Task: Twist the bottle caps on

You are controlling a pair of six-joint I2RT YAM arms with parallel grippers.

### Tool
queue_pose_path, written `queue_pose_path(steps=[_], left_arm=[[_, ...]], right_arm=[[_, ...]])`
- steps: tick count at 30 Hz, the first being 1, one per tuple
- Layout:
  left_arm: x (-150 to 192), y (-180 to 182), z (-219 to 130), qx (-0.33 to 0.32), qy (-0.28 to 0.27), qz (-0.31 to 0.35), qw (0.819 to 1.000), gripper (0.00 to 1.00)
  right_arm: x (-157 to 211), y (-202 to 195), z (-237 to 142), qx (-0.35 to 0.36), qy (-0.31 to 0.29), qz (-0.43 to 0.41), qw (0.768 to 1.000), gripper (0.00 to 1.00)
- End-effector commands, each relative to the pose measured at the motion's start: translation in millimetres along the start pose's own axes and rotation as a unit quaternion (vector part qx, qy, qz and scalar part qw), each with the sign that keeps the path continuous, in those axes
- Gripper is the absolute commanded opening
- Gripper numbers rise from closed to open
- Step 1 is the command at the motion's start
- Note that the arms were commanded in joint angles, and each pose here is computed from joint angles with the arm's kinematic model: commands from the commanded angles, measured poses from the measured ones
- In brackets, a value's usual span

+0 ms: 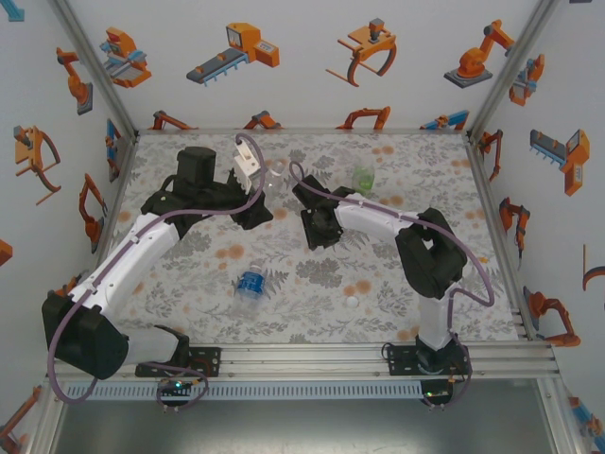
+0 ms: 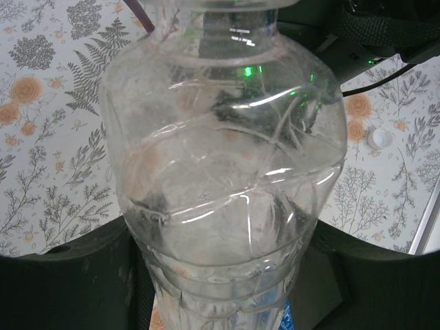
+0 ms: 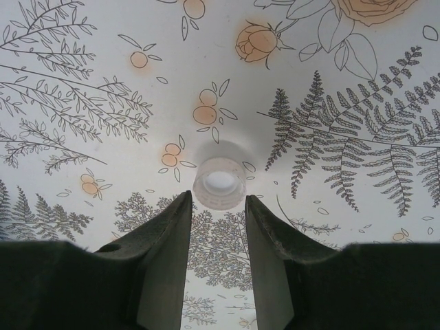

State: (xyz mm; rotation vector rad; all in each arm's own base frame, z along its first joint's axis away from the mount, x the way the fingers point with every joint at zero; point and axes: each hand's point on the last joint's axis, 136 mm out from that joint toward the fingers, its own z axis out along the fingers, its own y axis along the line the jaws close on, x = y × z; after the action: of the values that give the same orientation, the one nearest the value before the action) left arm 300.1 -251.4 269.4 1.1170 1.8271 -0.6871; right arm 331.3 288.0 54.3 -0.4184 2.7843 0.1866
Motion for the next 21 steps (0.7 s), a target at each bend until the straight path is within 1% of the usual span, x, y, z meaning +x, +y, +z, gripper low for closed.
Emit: queue_pose_path(steps=[1, 9, 21], left_arm=[[-7.6, -2.0, -2.1, 0.005, -0.008, 0.012, 1.0, 0.08], [-6.6, -1.9, -1.5, 0.005, -0.007, 0.01, 1.0, 0.08], [-6.6, -2.3, -1.0, 0.006, -0.006, 0.01, 1.0, 0.08]], right_arm=[[-2.5, 4.9, -3.2, -0.004, -0.005, -0.005, 1.0, 0.37], [3.0, 4.1, 5.0, -0.003, 0.004, -0.004, 1.0, 0.38], [5.8, 3.0, 7.8, -0.001, 0.009, -0.003, 1.0, 0.38]])
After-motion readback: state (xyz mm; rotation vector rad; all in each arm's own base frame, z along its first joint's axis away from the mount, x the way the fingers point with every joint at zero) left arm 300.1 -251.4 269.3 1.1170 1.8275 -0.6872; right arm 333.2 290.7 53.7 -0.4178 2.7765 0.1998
